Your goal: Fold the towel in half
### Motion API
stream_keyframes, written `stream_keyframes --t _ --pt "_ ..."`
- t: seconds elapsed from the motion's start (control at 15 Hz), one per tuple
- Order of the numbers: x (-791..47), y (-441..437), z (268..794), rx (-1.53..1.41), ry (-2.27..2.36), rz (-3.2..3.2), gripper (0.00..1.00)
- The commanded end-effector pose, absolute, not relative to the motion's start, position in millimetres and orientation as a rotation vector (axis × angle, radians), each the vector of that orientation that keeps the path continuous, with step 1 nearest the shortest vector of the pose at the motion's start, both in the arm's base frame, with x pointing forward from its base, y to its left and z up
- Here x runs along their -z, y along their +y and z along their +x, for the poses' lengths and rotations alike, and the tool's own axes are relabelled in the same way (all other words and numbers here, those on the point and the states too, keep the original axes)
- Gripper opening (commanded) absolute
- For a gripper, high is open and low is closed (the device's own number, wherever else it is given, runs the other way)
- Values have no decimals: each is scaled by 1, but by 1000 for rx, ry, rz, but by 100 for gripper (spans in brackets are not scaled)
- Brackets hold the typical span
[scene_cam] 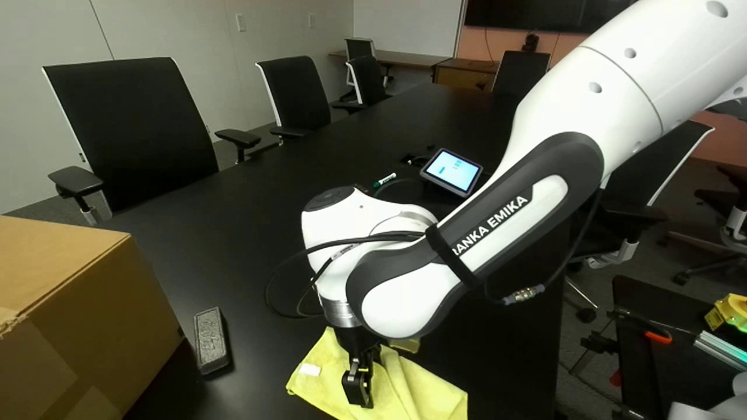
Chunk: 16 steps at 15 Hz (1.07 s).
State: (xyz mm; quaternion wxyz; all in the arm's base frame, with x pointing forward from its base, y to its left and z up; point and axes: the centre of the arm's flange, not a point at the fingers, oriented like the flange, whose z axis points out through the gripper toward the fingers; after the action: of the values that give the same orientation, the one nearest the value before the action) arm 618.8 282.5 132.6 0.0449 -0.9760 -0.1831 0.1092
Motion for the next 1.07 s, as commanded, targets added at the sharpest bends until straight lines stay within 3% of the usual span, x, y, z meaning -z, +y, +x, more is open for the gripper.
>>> stream_keyframes --t 0.0,0.27,0.47,1.0 --pt "-146 285 622 -346 -579 -2985 45" --pt "-153 285 623 -342 -591 -3001 14" --pt "-158 285 626 -338 -603 -3008 5" --pt "-167 294 635 -328 -663 -3021 7"
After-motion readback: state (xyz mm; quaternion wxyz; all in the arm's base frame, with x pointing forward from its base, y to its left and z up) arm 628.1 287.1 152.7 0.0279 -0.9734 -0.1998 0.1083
